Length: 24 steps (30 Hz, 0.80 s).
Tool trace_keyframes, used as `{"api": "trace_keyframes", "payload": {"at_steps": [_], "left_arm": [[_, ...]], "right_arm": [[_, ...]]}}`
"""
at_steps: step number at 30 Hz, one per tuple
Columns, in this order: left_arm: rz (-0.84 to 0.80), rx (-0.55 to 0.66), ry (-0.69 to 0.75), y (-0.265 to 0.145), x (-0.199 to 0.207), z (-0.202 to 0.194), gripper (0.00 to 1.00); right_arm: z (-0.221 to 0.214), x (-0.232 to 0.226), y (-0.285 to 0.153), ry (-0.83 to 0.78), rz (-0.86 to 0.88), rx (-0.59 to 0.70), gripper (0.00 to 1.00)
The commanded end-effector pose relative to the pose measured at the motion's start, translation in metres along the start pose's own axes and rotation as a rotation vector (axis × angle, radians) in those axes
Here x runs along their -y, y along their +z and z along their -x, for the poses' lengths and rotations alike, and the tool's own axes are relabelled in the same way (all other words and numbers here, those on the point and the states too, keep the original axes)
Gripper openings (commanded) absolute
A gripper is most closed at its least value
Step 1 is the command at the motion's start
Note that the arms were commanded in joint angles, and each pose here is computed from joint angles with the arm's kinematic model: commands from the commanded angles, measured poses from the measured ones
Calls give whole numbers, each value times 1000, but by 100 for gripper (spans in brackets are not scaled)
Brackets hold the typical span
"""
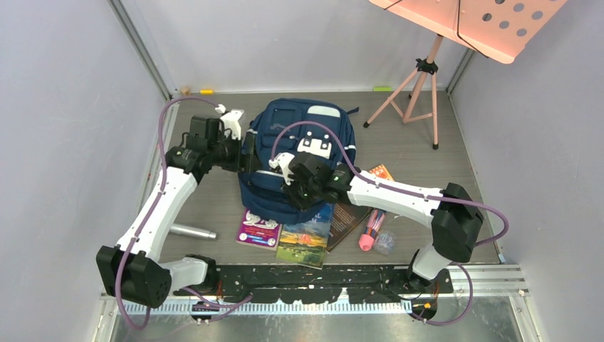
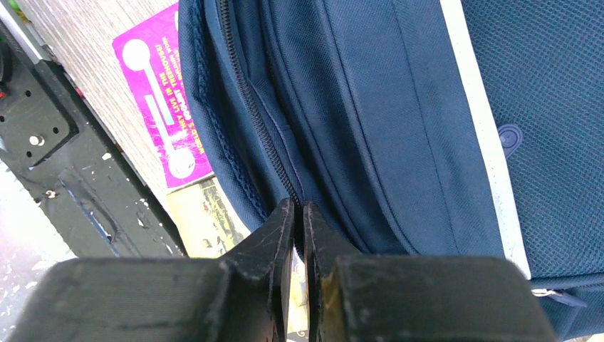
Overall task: Pack the student bag
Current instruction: Unzip the student bag at the center of the board.
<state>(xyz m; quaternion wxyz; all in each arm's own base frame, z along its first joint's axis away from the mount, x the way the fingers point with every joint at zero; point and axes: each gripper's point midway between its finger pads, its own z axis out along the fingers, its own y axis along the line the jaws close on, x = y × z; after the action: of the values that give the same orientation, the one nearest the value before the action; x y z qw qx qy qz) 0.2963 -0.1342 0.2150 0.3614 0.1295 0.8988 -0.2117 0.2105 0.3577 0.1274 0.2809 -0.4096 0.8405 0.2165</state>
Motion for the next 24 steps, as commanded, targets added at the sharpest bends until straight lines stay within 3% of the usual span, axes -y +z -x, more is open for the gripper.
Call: {"api": "trace_keyframes", "payload": {"at_steps": [1,10,24], "left_arm": [[-79,28,126,-5,23,0,74],[-302,-36,312,3,78,-33,75],[-376,-150,352,25,97,-64,78]], "right_arm": [[39,-5,-36,26,25,159,14],[47,-1,-50,88,69,232,13],[47,-2,-55,133,131,279,13]]}}
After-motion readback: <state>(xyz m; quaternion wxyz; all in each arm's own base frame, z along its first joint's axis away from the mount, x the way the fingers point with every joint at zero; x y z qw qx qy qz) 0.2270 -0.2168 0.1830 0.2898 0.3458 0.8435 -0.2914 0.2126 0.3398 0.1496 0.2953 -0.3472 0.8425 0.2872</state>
